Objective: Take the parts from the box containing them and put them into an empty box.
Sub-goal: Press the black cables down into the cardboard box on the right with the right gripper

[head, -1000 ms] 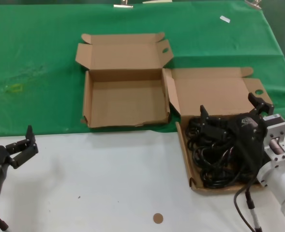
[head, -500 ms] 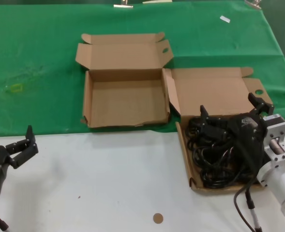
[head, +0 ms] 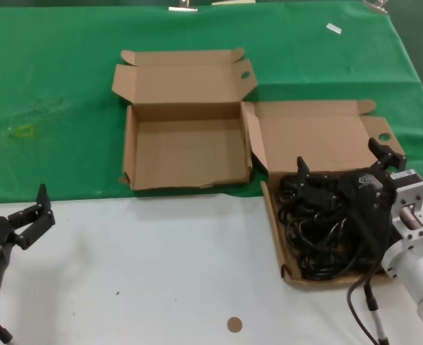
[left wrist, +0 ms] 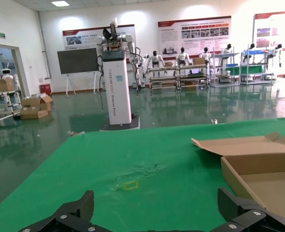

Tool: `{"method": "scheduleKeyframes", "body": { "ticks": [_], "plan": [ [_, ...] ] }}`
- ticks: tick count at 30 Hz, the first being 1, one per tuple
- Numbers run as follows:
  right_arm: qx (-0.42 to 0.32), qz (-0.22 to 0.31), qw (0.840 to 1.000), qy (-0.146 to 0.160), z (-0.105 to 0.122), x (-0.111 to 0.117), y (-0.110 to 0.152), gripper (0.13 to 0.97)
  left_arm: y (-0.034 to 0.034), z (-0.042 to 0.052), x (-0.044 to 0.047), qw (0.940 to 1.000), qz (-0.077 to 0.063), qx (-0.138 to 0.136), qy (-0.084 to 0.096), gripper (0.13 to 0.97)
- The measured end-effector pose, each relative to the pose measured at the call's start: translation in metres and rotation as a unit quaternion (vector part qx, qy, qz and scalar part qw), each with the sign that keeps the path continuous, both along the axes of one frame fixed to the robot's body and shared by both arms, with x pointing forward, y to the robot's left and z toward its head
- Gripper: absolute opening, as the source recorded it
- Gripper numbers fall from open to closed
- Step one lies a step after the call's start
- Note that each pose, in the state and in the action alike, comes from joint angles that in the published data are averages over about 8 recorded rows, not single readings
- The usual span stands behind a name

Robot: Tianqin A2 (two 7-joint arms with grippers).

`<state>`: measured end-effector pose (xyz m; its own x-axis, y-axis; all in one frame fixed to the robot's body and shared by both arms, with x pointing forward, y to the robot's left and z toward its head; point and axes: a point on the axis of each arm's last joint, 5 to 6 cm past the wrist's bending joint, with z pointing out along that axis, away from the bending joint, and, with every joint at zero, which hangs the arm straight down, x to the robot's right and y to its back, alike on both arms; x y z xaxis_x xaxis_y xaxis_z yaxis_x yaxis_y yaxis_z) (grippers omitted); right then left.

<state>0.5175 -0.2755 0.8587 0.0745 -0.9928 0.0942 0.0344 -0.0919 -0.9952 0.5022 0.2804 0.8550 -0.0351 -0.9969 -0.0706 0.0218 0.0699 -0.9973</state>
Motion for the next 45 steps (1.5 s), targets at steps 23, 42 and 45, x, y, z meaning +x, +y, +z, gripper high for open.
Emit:
{"method": "scheduleKeyframes", "body": {
  "ticks": [23,42,45],
  "plan": [
    [-0.034,0.006,0.999,0.015,0.005,-0.005,-0.014,0.966,0.0000,0.0000,0.0000,1.0000,0.000,0.000,0.000,0.589],
    [-0.207,0.151,0.963,0.086,0.042,-0.002,-0.059,0.966,0.0000,0.0000,0.0000,1.0000,0.000,0.000,0.000,0.241],
    [-0.241,0.176,0.950,0.093,0.051,0.001,-0.067,0.966,0.0000,0.0000,0.0000,1.0000,0.000,0.000,0.000,0.220]
  ]
}}
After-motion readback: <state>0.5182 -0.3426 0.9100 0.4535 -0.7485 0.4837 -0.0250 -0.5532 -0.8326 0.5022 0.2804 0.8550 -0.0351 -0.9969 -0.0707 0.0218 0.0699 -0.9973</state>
